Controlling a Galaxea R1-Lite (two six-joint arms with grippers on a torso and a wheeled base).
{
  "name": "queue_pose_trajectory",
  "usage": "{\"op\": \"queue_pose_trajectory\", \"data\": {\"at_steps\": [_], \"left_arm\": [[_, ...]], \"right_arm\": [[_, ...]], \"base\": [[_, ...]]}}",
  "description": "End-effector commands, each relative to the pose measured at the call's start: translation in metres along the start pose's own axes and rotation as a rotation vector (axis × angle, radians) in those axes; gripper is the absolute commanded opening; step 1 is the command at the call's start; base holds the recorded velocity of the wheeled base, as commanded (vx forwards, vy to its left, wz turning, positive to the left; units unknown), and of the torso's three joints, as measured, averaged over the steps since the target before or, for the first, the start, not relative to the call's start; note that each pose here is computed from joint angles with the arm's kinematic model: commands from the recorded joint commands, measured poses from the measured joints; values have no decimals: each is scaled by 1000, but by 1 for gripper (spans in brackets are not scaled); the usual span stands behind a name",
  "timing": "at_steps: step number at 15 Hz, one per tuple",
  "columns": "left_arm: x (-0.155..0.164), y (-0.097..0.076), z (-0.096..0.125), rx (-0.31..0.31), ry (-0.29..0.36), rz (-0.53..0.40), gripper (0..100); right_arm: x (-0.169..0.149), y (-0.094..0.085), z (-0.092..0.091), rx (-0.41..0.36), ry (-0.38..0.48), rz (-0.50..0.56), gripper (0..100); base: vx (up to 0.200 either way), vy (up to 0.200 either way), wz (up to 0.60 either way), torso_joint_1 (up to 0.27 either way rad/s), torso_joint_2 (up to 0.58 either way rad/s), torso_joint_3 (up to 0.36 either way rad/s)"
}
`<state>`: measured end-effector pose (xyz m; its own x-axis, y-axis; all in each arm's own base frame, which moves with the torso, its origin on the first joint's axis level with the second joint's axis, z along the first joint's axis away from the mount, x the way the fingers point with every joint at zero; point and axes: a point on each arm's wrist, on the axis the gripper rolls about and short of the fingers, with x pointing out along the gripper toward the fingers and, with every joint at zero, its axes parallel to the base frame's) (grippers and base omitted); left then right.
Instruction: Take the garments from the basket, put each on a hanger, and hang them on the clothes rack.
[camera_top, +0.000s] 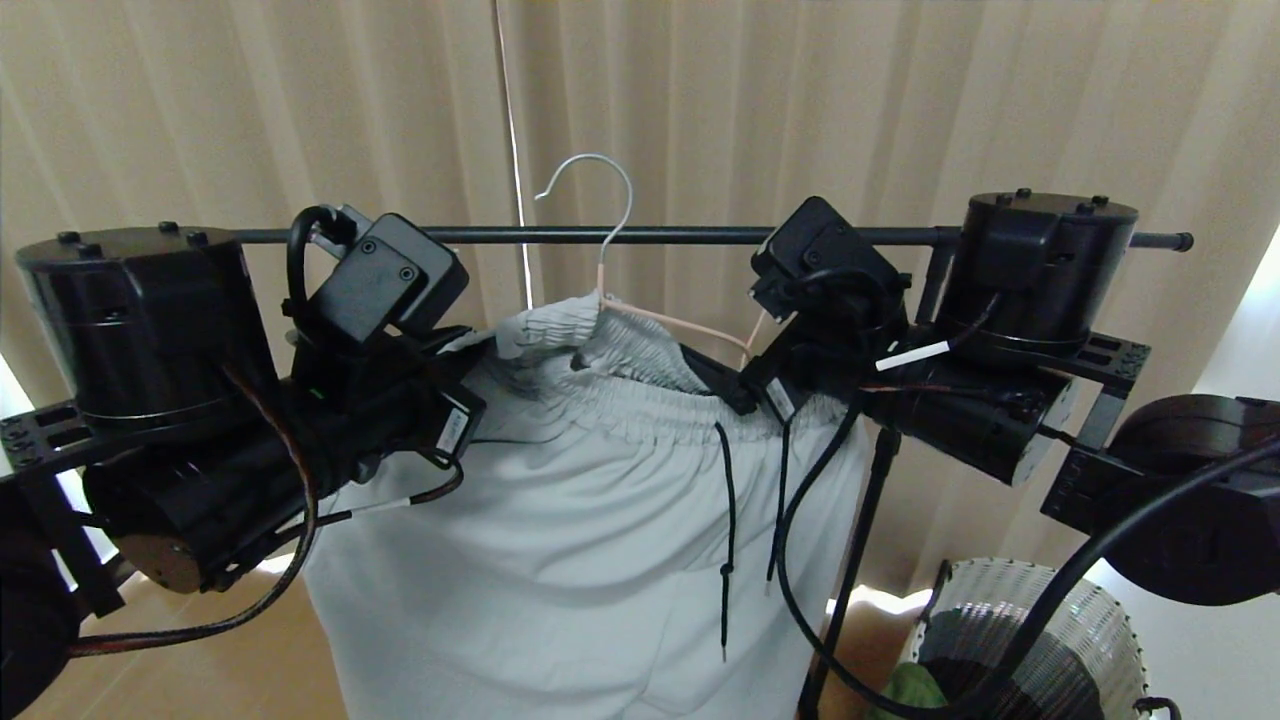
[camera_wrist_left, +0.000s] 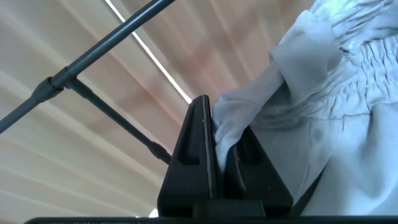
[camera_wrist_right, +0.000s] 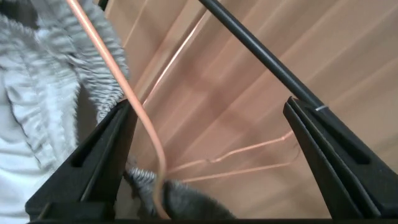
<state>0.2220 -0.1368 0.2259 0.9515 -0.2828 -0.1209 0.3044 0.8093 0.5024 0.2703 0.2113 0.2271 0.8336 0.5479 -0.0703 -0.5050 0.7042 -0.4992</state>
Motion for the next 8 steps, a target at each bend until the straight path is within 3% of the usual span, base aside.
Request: {"op": "queue_pose_trajectory", "data": {"at_steps": [1,4,5,8], "left_arm": [[0,-2,0,2,1,-6,0],[0,-2,-1,6,2,-7,0],[0,-2,-1,6,2,-7,0],[0,-2,-2,10,6,-9,0]], "right_arm": [[3,4,0,-2,-1,10,100],[5,6,-1,-2,3,16,100],[5,6,-1,-3,2,17,0],[5,6,-1,-2,-1,13,0]], "base": [[0,0,0,0,0,0],[0,0,0,0,0,0],[0,0,0,0,0,0],[0,0,0,0,0,0]]}}
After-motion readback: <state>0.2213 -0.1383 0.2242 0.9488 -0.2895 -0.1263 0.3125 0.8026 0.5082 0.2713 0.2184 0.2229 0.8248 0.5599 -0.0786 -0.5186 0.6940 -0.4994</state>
